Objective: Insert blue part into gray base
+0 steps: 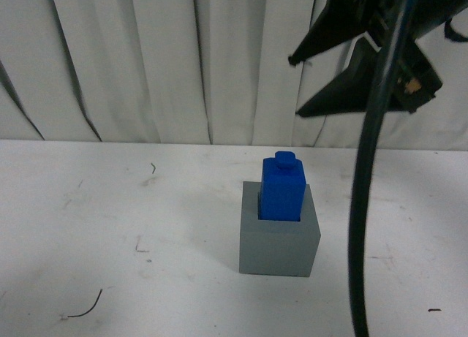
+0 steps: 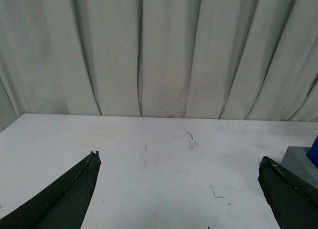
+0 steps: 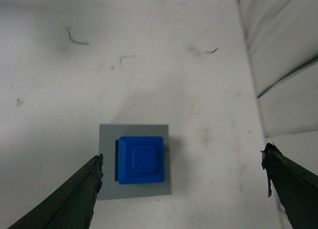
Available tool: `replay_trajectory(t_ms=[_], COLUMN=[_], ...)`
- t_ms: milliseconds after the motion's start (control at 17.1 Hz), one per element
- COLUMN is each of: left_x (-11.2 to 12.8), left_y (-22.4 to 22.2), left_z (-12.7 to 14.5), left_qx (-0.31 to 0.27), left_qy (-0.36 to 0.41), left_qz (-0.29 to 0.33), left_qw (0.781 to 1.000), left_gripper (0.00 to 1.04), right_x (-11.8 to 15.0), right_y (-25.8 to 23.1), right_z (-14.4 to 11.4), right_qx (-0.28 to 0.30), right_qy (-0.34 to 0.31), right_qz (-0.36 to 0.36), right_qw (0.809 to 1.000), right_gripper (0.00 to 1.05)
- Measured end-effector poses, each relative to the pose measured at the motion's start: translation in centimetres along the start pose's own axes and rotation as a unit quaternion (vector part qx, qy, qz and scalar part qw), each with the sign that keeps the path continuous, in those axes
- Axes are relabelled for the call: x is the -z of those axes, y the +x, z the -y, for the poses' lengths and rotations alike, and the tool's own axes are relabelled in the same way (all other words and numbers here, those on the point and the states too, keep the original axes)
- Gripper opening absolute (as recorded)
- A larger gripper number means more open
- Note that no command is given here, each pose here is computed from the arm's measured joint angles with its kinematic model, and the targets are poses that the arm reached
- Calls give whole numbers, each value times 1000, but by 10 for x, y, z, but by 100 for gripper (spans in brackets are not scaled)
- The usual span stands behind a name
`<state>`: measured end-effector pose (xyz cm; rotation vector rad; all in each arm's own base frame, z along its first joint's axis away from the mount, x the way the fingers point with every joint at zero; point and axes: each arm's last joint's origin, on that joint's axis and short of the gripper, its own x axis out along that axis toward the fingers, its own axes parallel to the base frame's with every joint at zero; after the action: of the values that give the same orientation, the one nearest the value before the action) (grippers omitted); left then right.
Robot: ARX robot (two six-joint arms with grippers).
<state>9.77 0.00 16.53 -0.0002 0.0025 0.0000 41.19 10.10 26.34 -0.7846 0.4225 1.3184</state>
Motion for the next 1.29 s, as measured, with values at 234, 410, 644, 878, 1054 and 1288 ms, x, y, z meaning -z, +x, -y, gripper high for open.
replay_trajectory(t_ms=[234,410,644,878,1054,1288], left_x=[0,0,0,0,0,0], left_y=[0,0,0,0,0,0], left_z=[0,0,0,0,0,0], left_qx=[0,0,1,0,0,0], left_qy=[0,0,0,0,0,0], left_qz=[0,0,0,0,0,0], left_qw=[1000,1000,1000,1000,1000,1000], left_gripper=[98,98,98,98,98,98], right_x=[-8,-5,54,71,78,82], right_y=[-59,-88,-110,-91,-85,-82], right_z=[-20,-81,-201,-273,-284,-294], right_qx=[108,480,609,592,589,592], right_qy=[-27,117,331,344,350,345], right_qz=[105,57,153,184,182,188], right_qw=[988,868,705,705,705,703], right_gripper=[98,69,27,2,2,2])
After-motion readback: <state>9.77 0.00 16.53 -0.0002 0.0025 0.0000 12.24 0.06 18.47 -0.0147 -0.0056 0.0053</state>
